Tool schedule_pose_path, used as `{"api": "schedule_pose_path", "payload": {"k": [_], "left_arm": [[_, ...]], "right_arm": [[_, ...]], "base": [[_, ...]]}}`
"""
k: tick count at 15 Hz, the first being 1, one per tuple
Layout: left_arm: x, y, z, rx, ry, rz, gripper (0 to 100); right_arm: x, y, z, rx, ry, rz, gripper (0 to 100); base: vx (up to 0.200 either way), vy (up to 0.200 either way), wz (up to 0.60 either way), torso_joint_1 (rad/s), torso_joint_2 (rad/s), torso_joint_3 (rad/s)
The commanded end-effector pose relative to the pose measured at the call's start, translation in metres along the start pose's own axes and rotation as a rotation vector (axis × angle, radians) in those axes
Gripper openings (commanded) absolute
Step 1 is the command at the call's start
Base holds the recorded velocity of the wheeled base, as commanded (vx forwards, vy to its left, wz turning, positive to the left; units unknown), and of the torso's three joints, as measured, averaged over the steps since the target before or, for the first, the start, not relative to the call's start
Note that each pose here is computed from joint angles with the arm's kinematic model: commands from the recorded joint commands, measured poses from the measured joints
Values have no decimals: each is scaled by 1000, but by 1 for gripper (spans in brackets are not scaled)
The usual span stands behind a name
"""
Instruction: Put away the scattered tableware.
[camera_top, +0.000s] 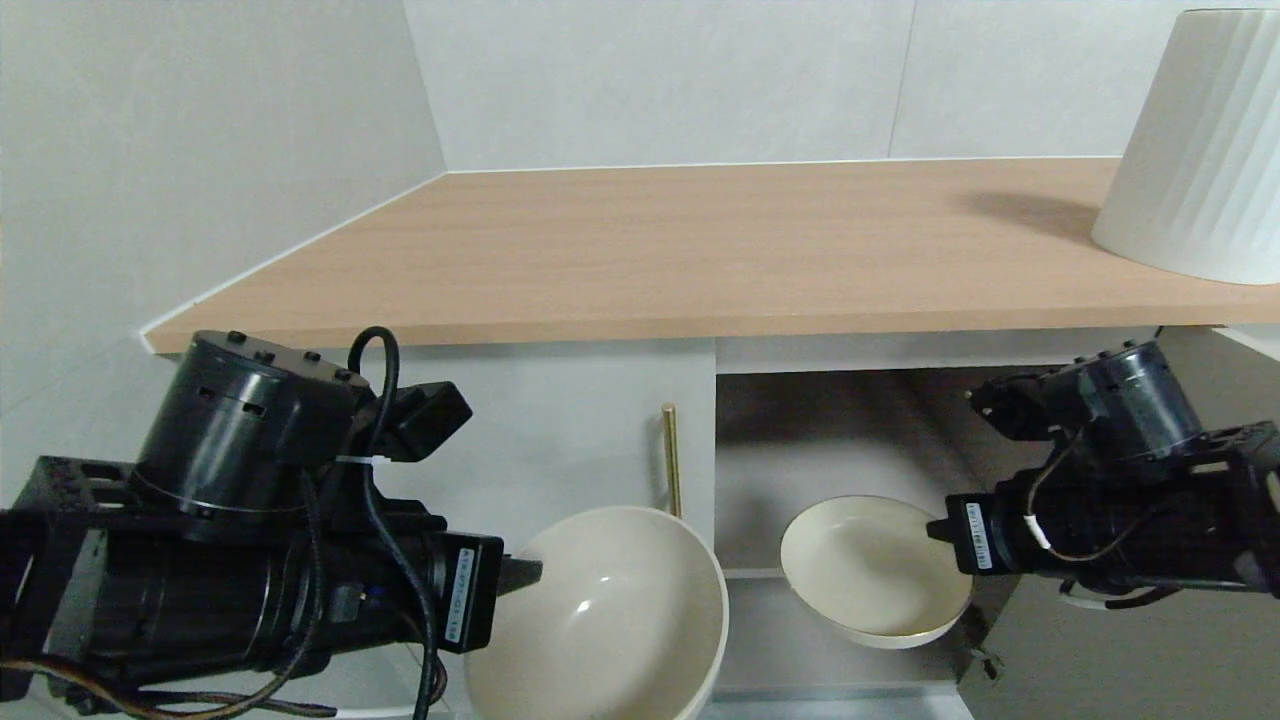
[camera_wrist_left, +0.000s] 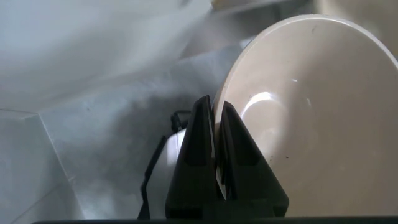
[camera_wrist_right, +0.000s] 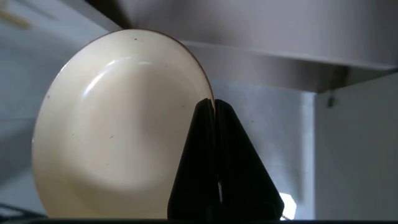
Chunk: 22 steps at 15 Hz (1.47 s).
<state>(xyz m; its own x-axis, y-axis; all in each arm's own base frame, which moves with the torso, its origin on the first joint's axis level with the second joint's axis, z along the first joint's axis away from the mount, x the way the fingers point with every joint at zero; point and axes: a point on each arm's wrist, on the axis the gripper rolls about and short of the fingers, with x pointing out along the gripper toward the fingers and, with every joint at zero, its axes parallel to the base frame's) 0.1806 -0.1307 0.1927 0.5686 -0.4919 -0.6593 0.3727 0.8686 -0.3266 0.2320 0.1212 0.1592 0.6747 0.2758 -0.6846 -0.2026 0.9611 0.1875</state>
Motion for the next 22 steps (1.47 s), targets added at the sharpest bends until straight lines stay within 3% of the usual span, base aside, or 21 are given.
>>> {"api": "schedule_pose_path", "payload": {"k": [1,5,12,22], "left_arm": [[5,-2,-3,7,23,-5,0],[6,-2,-3,8,29,-3,0],[9,-2,-4,8,36,0,0],[11,-1,-4,7,44,4,0]], "right_arm": [[44,-1,-13,12,91,-35,0],[103,-13,-29,88,68,-56,0],[173,-43,-45,152,-170,-172,0],[203,-64,-35,198,-235,-271,0]], "base": [[0,0,0,0,0,0],[0,0,0,0,0,0],[0,0,0,0,0,0],[0,0,0,0,0,0]]}}
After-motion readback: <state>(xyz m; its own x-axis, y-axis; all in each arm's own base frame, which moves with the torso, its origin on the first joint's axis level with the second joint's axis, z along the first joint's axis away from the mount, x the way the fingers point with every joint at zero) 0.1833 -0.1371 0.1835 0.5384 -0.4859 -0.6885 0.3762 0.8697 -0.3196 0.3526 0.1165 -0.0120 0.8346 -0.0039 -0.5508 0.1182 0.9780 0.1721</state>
